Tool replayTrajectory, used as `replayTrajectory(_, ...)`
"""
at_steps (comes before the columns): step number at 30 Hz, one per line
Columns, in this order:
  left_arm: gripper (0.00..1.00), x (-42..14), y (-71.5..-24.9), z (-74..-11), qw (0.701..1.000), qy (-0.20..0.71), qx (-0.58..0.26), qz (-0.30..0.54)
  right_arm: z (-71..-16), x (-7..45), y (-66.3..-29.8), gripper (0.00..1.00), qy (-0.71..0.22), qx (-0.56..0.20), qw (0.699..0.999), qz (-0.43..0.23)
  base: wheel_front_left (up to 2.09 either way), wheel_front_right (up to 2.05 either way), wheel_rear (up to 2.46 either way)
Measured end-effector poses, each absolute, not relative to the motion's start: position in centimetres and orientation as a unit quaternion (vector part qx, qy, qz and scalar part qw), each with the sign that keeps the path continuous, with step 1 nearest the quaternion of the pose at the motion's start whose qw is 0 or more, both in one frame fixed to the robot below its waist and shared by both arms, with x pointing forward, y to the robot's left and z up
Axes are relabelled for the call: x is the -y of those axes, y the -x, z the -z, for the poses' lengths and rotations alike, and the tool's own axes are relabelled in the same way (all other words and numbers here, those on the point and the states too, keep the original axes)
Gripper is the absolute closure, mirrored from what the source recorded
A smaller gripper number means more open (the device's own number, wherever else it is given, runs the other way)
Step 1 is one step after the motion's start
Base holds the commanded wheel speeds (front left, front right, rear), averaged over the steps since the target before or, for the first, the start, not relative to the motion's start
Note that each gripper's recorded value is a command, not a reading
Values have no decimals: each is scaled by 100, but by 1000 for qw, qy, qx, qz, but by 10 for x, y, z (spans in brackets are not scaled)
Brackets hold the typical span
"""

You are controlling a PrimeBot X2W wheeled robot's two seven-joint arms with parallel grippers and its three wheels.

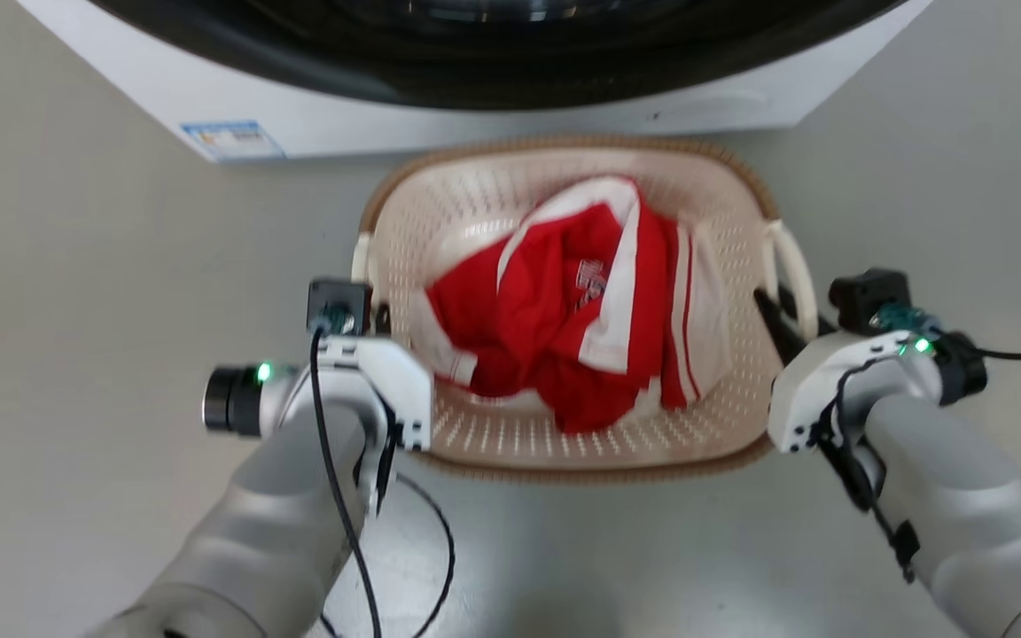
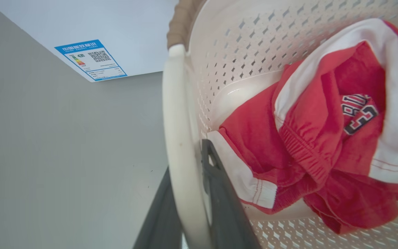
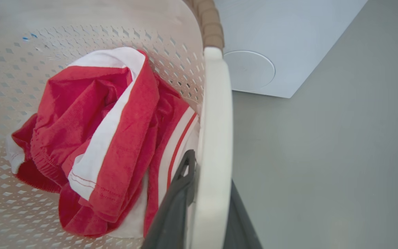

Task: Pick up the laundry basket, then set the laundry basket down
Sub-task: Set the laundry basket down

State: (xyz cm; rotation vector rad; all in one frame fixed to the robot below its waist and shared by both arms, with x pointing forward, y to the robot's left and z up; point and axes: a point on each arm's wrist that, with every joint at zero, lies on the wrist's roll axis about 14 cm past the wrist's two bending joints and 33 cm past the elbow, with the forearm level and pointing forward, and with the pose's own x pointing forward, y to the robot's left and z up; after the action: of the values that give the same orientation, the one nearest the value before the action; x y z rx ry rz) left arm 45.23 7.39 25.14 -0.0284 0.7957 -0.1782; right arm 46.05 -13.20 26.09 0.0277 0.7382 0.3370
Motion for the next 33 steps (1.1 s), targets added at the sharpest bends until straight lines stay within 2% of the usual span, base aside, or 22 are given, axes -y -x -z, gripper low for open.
replayTrajectory(5, 100, -71, -472, -236, 920, 16, -382, 85, -240, 140, -477, 100, -11, -353, 922, -156, 0, 0, 0)
replayTrajectory(15, 100, -80, -482, -201, 921, 21, -384, 68, -202, 141, -493, 100, -8, -350, 925, -148, 0, 0, 0)
replayTrajectory(33, 100, -93, -491, -167, 923, 7, -382, 56, -159, 137, -497, 100, -23, -358, 924, -132, 0, 0, 0)
